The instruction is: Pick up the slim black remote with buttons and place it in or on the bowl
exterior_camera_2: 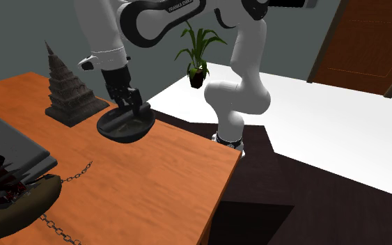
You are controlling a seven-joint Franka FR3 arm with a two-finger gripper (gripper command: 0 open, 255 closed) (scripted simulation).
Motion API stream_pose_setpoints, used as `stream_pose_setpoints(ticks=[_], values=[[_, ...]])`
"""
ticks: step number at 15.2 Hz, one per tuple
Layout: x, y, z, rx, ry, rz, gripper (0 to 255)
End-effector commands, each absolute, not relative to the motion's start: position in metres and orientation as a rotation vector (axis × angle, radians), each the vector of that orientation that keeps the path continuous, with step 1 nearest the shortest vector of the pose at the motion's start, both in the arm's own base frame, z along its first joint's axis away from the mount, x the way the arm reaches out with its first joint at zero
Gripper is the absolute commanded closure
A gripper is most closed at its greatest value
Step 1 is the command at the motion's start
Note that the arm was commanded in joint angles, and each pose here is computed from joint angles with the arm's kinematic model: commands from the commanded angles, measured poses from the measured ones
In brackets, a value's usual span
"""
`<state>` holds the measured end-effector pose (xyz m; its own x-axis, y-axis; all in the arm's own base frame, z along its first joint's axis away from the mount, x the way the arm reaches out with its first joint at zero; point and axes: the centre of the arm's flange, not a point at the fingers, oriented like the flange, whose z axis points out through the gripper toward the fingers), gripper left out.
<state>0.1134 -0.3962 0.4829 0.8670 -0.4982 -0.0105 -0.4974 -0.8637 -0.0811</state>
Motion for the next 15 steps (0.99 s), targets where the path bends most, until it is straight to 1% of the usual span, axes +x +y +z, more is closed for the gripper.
stream_pose_setpoints(ticks=[1, 4, 8, 15], values=[[0.113, -0.396, 0.483, -2.957, 0.79, -0.016, 0], [0.113, -0.396, 0.483, -2.957, 0.79, -0.016, 0], [0.112, -0.4, 0.533, -2.957, 0.79, -0.016, 0], [0.112, -0.4, 0.533, -2.957, 0.79, -0.016, 0]])
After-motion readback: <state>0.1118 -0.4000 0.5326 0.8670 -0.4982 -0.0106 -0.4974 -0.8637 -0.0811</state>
